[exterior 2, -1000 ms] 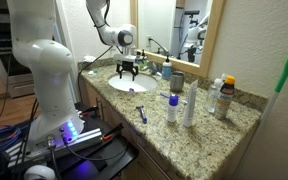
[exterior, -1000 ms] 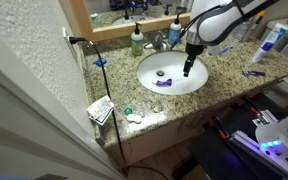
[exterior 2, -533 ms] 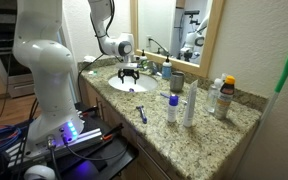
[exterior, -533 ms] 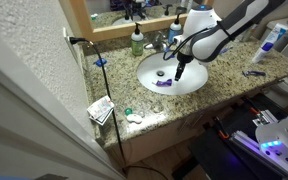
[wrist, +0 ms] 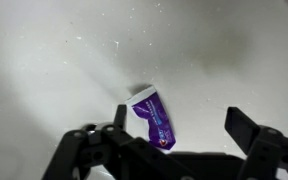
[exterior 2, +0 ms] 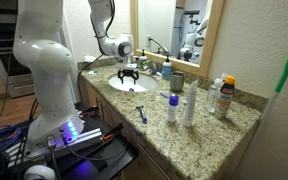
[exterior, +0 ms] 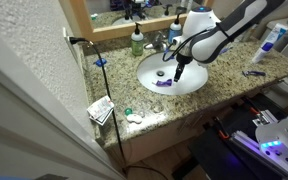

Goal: Remove the toothpaste from the sink and place it on the left side of the counter

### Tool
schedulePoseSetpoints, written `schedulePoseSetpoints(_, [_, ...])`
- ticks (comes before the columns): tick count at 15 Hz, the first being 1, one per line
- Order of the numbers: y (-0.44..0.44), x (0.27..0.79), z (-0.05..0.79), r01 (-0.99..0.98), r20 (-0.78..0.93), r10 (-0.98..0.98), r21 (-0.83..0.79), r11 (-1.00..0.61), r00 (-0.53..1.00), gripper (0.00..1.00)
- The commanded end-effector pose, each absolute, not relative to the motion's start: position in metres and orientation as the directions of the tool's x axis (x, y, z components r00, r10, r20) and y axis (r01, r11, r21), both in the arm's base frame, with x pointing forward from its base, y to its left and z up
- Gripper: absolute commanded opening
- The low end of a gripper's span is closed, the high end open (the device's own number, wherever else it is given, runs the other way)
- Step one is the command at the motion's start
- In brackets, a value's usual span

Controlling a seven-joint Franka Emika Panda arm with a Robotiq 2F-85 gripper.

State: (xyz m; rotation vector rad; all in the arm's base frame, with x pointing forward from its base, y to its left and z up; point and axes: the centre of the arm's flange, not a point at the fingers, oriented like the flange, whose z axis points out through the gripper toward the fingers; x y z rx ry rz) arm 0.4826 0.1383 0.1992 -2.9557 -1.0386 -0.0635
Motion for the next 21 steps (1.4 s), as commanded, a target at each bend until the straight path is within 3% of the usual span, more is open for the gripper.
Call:
schedulePoseSetpoints(1, [0.142,0.485,0.197,0.644,0.111,0.639,-0.013,-0.765,0.761,1.00])
schedulePoseSetpoints(4, [0.145,0.486,0.201,0.651,0.111,0.648,0.004,-0.759,0.754,1.00])
schedulePoseSetpoints(7, [0.150,0.484,0.197,0.632,0.159,0.616,-0.079,-0.771,0.771,1.00])
schedulePoseSetpoints(8, [0.152,0.484,0.203,0.622,0.117,0.616,-0.025,-0.782,0.779,1.00])
schedulePoseSetpoints(11, [0.159,0.483,0.202,0.622,0.140,0.610,-0.062,-0.781,0.780,1.00])
schedulePoseSetpoints(13, [0.158,0.478,0.202,0.603,0.061,0.600,-0.097,-0.792,0.798,1.00])
schedulePoseSetpoints(21, [0.160,0.479,0.199,0.627,0.085,0.622,-0.068,-0.776,0.779,1.00])
